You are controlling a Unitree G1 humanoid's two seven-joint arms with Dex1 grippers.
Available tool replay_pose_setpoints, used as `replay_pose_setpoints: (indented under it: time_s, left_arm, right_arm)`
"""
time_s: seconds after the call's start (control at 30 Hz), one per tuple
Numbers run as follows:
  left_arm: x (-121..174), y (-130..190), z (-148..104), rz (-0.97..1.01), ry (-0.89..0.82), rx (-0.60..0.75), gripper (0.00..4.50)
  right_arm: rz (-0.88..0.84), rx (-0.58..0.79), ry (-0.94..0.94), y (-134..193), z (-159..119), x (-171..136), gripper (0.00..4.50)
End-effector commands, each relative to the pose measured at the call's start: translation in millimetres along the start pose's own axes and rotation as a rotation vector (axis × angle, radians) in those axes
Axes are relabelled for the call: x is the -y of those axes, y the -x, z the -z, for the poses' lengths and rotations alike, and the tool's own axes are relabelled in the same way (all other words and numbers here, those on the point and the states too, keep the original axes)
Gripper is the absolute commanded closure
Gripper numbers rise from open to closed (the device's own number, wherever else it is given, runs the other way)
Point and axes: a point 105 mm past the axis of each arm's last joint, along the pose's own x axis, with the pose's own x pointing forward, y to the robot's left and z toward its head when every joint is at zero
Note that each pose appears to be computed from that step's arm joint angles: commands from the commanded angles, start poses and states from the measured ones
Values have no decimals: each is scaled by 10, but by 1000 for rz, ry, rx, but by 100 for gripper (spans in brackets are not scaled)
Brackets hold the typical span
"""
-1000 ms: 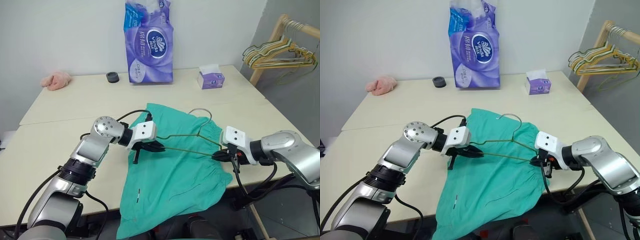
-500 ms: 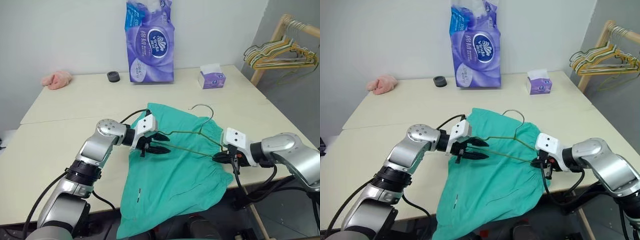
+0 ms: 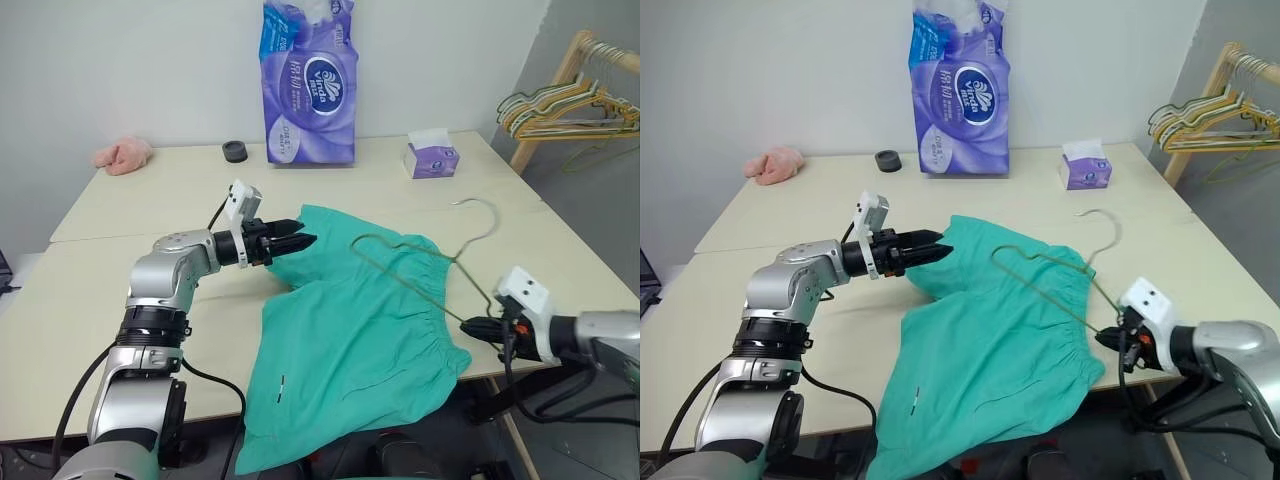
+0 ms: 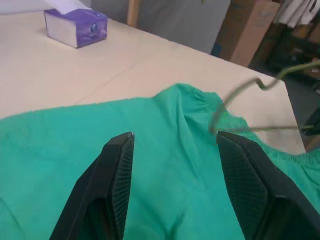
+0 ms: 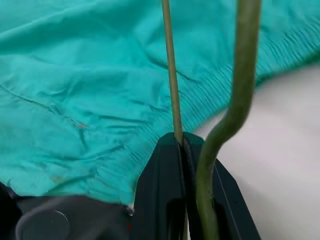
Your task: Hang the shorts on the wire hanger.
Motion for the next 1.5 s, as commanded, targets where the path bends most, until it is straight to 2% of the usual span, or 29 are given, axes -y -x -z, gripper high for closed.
replay_pose_setpoints:
  time_s: [0.03,0.17,0.3,0.47,0.63,0.77,1.03,1.17,1.3,1.5]
  left_arm:
    - [280,-8,57,166,-51,-82,175]
    - [388,-43,172,229,-88,-151,175]
    - [465,-137,172,273,-101,-153,175]
    - [499,-175,187,299,-114,-161,175]
    - [517,-211,192,311,-119,-160,175]
    - [517,-209,198,309,-121,-158,175]
    - [466,-188,226,280,-128,-162,175]
    - [450,-183,218,270,-131,-158,175]
    - [449,-159,218,268,-132,-154,175]
    - [481,-161,212,286,-139,-145,175]
  right_arm:
    - [115,53,-81,207,37,67,450]
    - [243,46,-235,356,333,135,450]
    - [284,-38,-358,433,722,29,450]
    - [274,-78,-403,452,897,-78,450]
    - [246,-87,-400,398,900,-112,450]
    - [212,-53,-377,339,786,-97,450]
    - [152,-83,-316,195,686,-57,450]
    - [169,-56,-317,219,633,26,450]
    - [252,-63,-364,375,753,150,450]
    - [266,-56,-410,422,833,98,450]
